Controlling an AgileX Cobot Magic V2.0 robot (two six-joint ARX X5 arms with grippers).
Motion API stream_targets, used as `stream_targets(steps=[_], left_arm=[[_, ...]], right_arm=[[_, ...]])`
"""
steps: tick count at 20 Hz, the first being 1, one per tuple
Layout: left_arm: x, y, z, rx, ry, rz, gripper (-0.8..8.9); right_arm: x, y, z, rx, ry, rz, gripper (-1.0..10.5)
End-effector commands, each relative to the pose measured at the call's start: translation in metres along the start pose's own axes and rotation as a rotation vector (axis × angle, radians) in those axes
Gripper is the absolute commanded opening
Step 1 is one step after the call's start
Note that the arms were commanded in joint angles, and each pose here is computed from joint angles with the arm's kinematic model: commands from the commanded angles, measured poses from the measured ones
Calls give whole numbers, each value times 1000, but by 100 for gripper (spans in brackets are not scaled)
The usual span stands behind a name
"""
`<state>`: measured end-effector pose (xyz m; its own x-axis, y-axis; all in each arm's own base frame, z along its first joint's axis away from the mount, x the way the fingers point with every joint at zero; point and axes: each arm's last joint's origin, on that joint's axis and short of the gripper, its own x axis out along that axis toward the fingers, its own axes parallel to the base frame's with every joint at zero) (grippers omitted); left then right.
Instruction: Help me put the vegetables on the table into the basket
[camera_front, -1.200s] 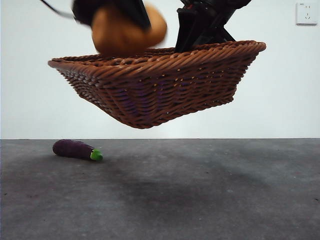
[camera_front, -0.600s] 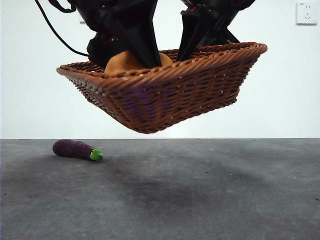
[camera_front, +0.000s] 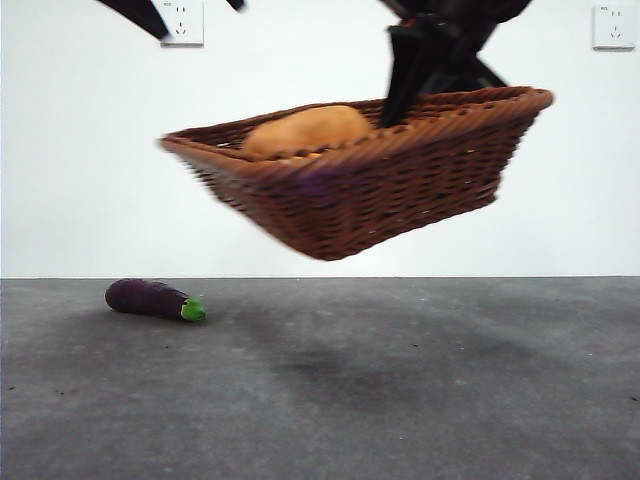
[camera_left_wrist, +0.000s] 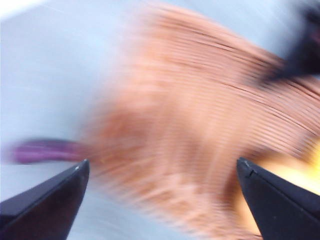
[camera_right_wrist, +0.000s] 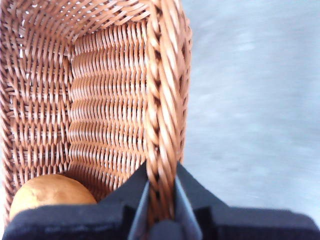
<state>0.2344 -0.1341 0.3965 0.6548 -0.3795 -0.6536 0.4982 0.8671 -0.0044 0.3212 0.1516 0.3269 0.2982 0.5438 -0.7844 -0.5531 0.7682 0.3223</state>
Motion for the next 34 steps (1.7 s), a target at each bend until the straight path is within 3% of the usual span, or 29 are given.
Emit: stream_targets(steps=[1,6,10,17,22,34], left_arm=[[-9,19,11,-150,-47,75,500],[28,73,13,-486,-36,209,500],[94,97,6,-659,44,248,500],[185,122,-28,-809,202,306,500],[209,141,-43,-871,222,341,500],[250,149,-64,-928,235,364,499]], right_arm=[[-27,-12,-1,17,-67,-28,-16],[-88,-38,-13,56,-190,-115,-16],[-117,-39,-24,43,-247,-125,-16],[-129,-31,-30,6,-251,-117,-16],[-129,-31,-30,-6,-256,-98,-16],[-128,-29,-30,-37,-259,-48,-16]])
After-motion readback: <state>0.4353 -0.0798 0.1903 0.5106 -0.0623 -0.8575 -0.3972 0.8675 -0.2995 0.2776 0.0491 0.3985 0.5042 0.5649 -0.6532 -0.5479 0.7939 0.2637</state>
